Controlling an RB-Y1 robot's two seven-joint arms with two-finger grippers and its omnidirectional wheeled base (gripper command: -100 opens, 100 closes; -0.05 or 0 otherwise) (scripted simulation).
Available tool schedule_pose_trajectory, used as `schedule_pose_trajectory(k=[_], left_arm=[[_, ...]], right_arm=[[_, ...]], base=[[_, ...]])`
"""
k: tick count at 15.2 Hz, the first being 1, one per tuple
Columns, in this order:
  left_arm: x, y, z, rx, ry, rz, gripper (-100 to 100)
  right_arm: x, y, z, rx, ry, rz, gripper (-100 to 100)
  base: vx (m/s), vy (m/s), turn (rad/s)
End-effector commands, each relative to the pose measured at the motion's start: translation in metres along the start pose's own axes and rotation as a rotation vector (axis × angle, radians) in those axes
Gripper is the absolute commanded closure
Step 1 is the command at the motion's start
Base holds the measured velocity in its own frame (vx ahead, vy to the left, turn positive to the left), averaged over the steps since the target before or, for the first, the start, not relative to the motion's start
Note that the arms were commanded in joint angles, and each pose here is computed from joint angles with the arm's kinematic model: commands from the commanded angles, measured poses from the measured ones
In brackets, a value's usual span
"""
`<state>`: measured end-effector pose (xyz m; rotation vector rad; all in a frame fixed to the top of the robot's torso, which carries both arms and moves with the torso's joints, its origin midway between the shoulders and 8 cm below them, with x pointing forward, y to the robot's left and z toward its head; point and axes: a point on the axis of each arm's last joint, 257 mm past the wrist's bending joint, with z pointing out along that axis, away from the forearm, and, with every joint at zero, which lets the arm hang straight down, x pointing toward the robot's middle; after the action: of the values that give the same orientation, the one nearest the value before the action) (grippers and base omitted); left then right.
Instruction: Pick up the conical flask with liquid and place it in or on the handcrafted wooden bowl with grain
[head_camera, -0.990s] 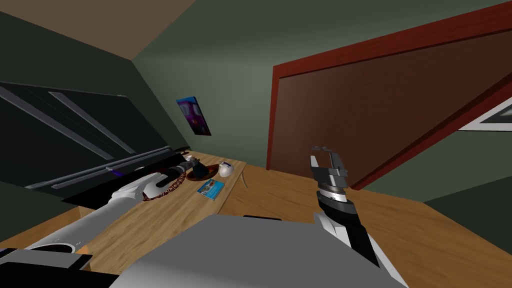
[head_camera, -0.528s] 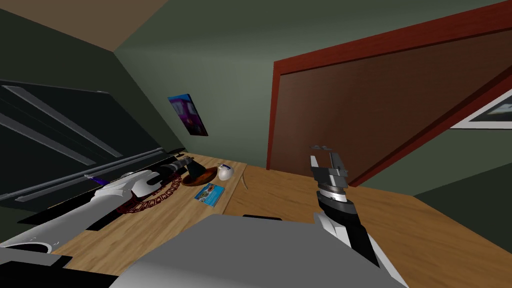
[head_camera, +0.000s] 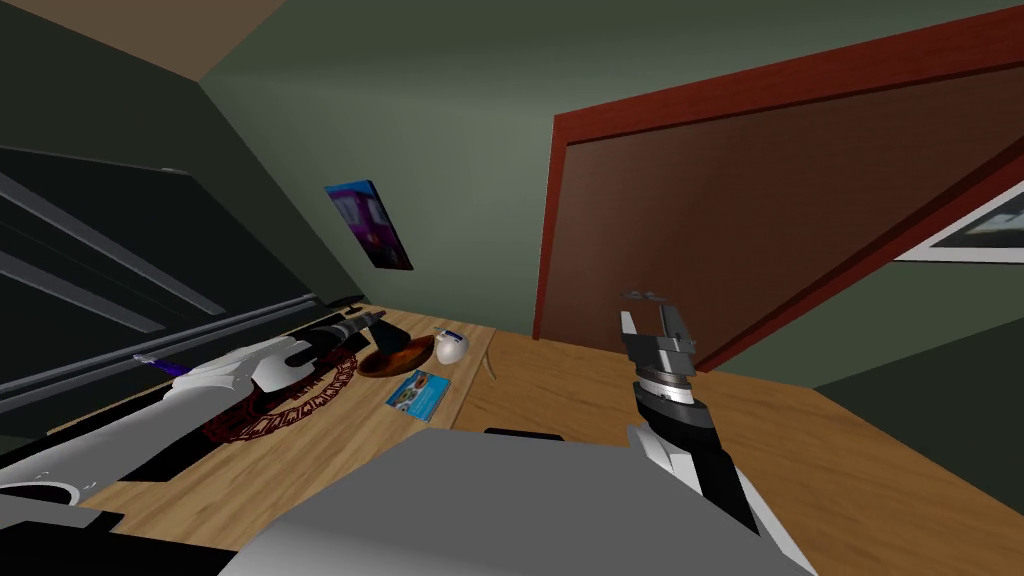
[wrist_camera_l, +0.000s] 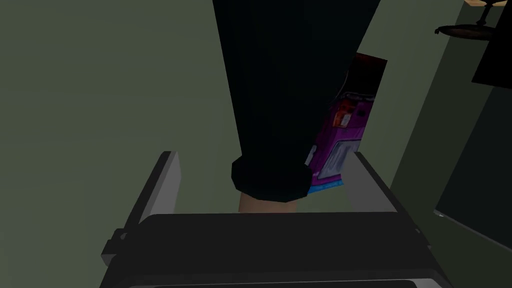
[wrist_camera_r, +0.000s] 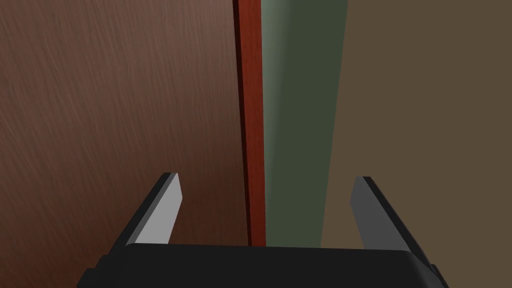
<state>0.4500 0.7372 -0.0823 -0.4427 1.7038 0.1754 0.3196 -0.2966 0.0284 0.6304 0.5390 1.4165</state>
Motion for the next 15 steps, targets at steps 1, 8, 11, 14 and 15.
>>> schedule_pose_trajectory(k=[1, 8, 11, 14, 15], left_arm=[[0.000, 0.000, 0.000, 0.000, 0.000, 0.000, -100], [0.007, 0.059, -0.018, -0.111, 0.050, -0.044, -100], [0.006, 0.064, -0.021, -0.117, 0.051, -0.046, -100], [0.006, 0.064, -0.021, -0.116, 0.051, -0.046, -100], [0.006, 0.064, -0.021, -0.116, 0.051, -0.046, -100]], right_arm=[[0.000, 0.000, 0.000, 0.000, 0.000, 0.000, 0], [0.000, 0.000, 0.000, 0.000, 0.000, 0.000, 0], [0.000, 0.000, 0.000, 0.000, 0.000, 0.000, 0], [0.000, 0.000, 0.000, 0.000, 0.000, 0.000, 0], [0.000, 0.000, 0.000, 0.000, 0.000, 0.000, 0]], base=[[0.000, 0.000, 0.000], [-0.028, 0.043, -0.231], [-0.034, 0.050, -0.171], [-0.002, 0.003, 0.000], [0.000, 0.000, 0.000]])
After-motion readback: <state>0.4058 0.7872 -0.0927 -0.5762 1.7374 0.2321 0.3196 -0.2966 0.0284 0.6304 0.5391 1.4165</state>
